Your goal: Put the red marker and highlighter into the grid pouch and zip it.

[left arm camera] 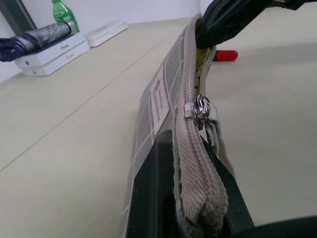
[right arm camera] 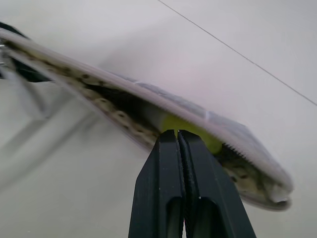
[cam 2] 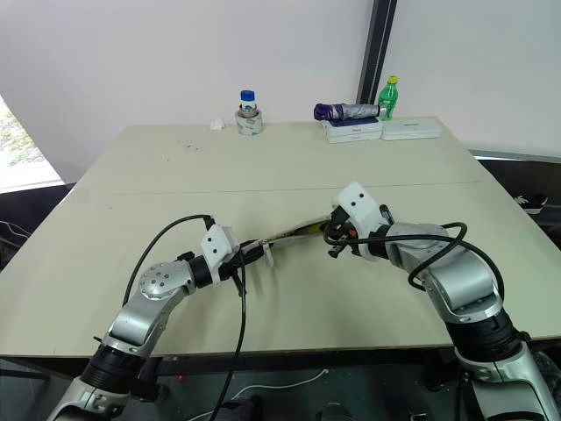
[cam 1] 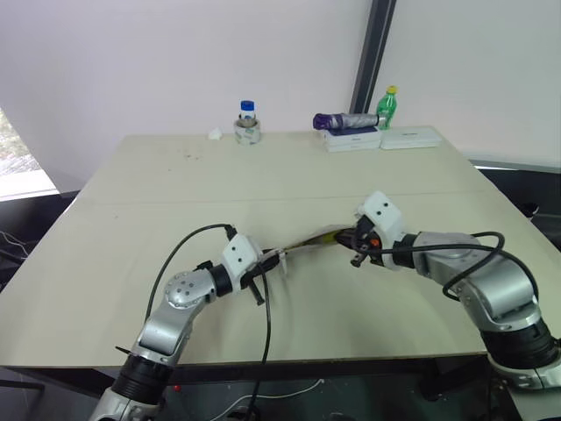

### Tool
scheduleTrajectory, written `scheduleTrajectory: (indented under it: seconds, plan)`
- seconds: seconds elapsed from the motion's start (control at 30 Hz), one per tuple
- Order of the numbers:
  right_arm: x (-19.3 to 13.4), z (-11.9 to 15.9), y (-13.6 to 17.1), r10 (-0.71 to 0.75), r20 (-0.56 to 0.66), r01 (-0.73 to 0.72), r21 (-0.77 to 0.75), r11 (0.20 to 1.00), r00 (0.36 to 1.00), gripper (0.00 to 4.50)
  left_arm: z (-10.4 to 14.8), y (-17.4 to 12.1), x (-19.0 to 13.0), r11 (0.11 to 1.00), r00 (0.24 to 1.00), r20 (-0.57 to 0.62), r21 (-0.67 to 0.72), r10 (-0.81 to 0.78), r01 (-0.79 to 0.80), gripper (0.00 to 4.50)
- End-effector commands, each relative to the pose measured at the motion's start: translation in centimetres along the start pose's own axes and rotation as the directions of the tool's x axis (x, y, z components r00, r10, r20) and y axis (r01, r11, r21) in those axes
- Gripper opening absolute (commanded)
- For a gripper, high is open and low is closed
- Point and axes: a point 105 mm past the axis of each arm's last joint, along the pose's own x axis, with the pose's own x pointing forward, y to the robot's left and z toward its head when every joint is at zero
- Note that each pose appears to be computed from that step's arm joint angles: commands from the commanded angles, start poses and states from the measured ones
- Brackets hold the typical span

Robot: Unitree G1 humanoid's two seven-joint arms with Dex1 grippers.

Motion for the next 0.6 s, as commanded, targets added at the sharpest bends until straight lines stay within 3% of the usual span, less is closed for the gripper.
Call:
scheduleTrajectory:
  seconds: [0.03, 0.2, 0.3, 0.47, 0.6]
  plan:
    - [-0.3, 0.4, -0.9, -0.046, 0.006, 0.046, -0.016, 0.999, 0.999, 0.10, 1.4, 0.2, -0.1, 0.999, 0.999, 0.042, 0.037, 0.006, -0.007, 0.00]
    - [-2.0, -1.4, -3.7, -0.147, -0.050, 0.147, -0.015, 0.989, 0.988, 0.10, 0.3, 1.5, 0.0, 0.991, 0.996, -0.016, 0.105, 0.091, -0.089, 0.00]
    - [-3.2, -3.2, -6.4, -0.248, -0.086, 0.252, 0.037, 0.967, 0.965, 0.89, -0.1, 2.1, 0.3, 0.982, 0.989, -0.029, 0.132, 0.143, -0.138, 0.00]
    - [-4.2, -5.6, -10.2, -0.428, -0.126, 0.441, 0.099, 0.892, 0.895, 3.33, -0.8, 2.6, 1.2, 0.965, 0.977, -0.043, 0.168, 0.210, -0.200, 0.00]
    - [-4.1, -7.9, -11.8, -0.495, -0.181, 0.519, 0.126, 0.845, 0.850, 3.33, -1.0, 2.4, 1.8, 0.961, 0.972, -0.043, 0.164, 0.232, -0.222, 0.00]
